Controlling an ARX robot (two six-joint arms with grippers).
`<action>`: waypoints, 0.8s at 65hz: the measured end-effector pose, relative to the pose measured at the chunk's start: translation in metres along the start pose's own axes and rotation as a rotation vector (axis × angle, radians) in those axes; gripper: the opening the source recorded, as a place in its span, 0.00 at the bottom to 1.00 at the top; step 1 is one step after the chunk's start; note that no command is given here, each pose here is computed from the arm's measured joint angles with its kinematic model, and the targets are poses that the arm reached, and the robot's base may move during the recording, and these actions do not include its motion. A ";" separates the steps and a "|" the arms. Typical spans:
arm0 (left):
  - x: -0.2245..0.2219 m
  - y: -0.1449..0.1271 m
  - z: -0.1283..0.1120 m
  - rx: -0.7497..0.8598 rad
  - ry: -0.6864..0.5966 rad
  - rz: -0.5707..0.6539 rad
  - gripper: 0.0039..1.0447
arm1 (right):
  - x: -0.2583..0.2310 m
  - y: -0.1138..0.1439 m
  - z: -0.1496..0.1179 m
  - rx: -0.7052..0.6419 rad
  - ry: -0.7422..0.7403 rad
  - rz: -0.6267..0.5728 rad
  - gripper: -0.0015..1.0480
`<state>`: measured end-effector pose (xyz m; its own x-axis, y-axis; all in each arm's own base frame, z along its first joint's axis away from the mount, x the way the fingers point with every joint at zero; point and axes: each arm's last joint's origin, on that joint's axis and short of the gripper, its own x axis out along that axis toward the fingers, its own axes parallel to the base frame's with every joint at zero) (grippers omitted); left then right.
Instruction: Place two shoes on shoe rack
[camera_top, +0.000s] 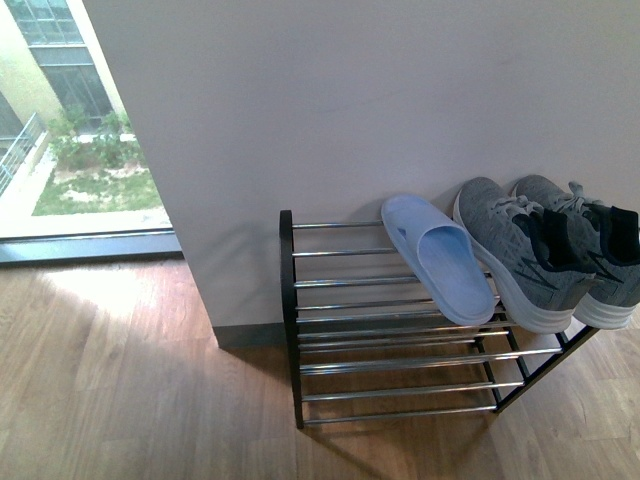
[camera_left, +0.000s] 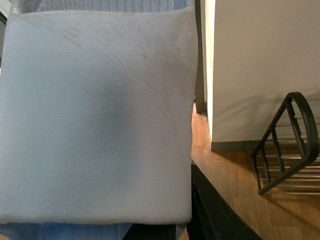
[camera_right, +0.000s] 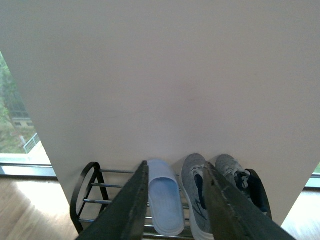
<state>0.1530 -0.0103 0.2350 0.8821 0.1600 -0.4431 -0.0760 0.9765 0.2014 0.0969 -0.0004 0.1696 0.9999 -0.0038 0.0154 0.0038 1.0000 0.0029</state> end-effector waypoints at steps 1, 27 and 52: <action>0.000 0.000 0.000 0.000 0.000 0.000 0.02 | 0.000 0.000 0.000 0.000 0.000 0.000 0.44; 0.000 0.000 0.000 -0.001 0.000 0.006 0.02 | 0.000 0.000 0.000 0.000 -0.001 0.005 0.91; 0.000 0.000 0.000 0.001 0.001 -0.004 0.02 | 0.000 0.000 0.000 0.000 0.000 -0.002 0.91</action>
<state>0.1533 -0.0106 0.2348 0.8817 0.1565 -0.4451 -0.0720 0.9770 0.2010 0.0968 -0.0003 0.1696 0.9999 -0.0053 0.0151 0.0053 1.0000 0.0029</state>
